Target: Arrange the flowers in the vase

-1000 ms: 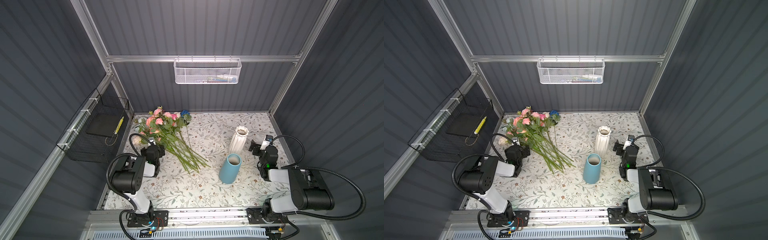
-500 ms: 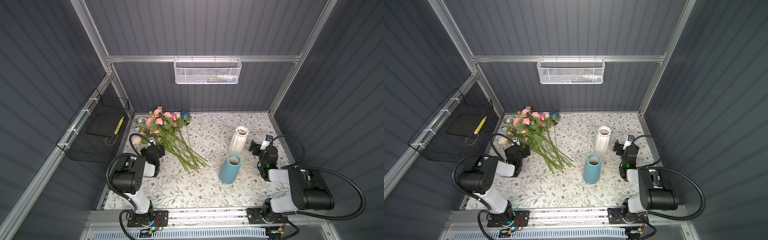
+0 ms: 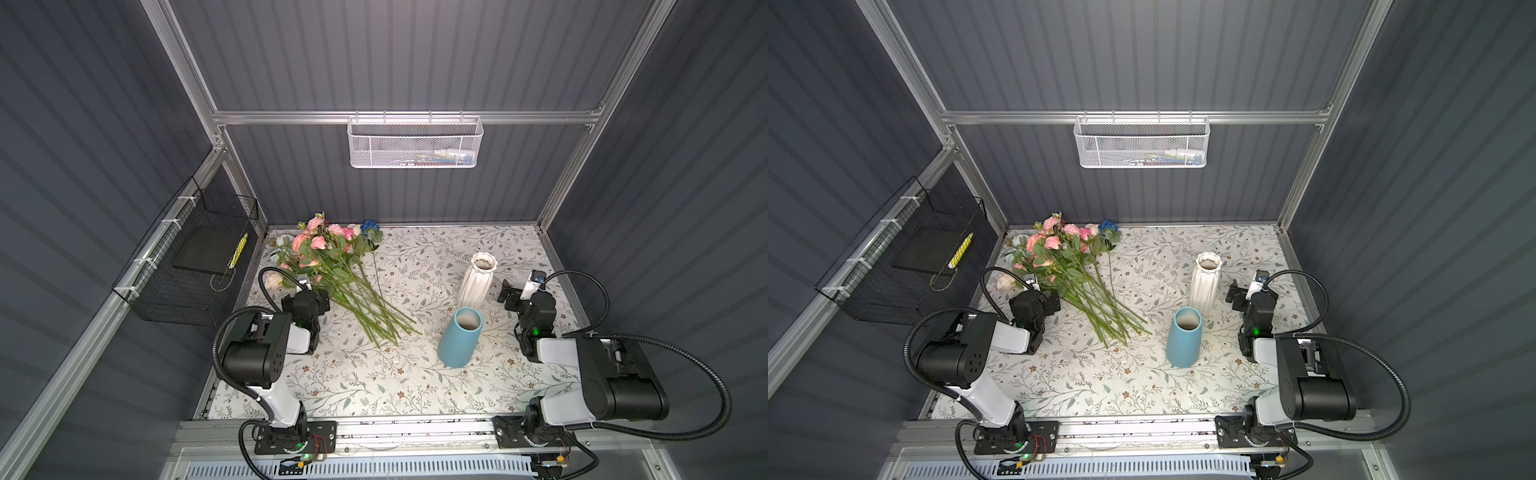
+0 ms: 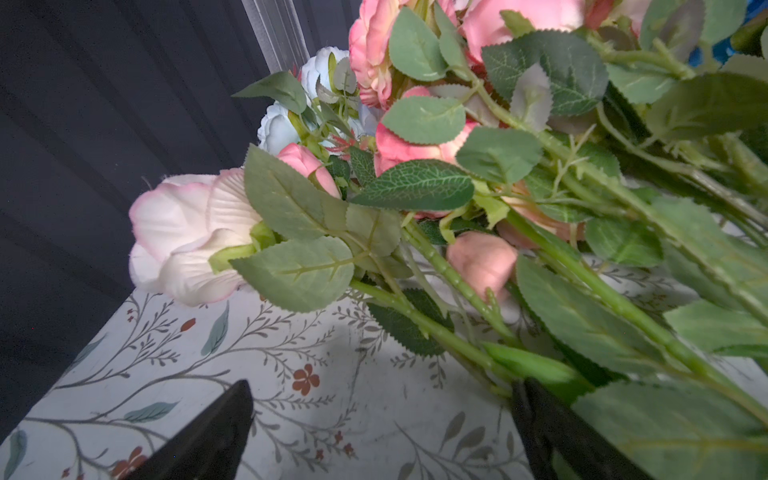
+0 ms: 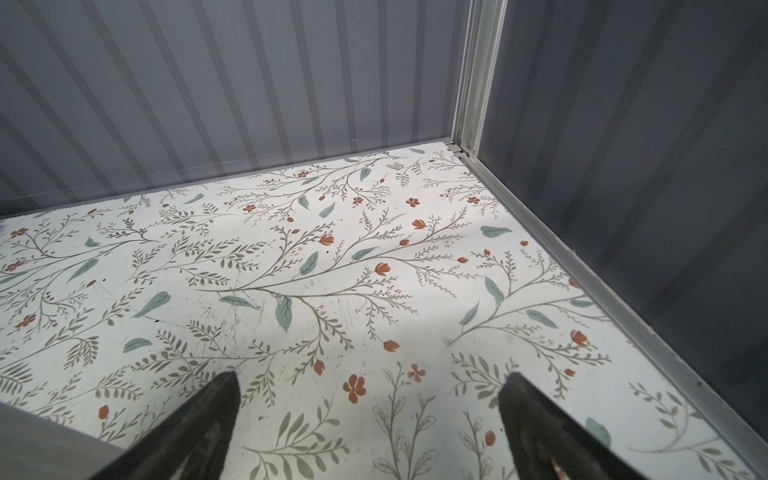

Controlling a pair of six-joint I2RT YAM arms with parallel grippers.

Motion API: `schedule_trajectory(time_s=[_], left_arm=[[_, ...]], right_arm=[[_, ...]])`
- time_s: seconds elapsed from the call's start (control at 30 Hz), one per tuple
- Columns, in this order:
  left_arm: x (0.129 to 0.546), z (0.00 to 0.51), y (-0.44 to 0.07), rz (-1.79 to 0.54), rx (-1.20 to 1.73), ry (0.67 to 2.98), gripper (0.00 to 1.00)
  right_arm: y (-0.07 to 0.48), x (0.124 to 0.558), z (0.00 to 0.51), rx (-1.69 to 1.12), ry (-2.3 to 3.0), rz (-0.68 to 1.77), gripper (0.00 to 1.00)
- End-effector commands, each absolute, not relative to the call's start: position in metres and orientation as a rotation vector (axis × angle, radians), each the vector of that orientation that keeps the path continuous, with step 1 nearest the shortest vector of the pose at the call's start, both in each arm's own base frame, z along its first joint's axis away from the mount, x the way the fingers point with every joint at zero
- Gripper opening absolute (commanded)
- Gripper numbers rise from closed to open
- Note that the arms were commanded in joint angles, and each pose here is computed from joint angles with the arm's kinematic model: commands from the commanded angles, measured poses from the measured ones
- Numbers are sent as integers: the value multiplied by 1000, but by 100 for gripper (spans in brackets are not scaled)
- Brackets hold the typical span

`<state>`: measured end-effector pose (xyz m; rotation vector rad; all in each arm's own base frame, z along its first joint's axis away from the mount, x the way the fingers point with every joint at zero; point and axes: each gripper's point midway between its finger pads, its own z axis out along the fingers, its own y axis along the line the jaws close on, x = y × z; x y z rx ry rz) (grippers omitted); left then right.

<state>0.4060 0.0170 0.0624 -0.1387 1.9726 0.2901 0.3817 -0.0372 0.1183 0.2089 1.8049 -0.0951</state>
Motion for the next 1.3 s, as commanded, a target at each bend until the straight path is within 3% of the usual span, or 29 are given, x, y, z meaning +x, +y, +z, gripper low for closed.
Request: schedule_trajectory(time_s=[0.0,0.2,0.47,0.67,0.77,0.87,1.0,1.27], left_arm=[[411,69,15,268,-151,1945,100],[414,100,16,301,-157,1994,100],[406,191,24,214,-333,1844,100],[393,234,37,68,-663,1746,100],[354,225,63,54,-1114,1704,100],[356,242,47,-71,-985,1705,100],[347,253,21,-282,-870,1683,100],[332,239,-38,-513,-619,1979,100]], right_arm=[[-39,383,120,205,1797,-102,99],[-43,375,139,231,1771,-113,99],[-69,356,192,444,1772,-208,99],[-108,324,196,871,1768,-320,99],[-114,291,176,1253,1704,-176,99],[-88,311,169,1156,1755,146,99],[-69,308,167,1108,1739,299,99],[1,287,130,974,2051,604,99]])
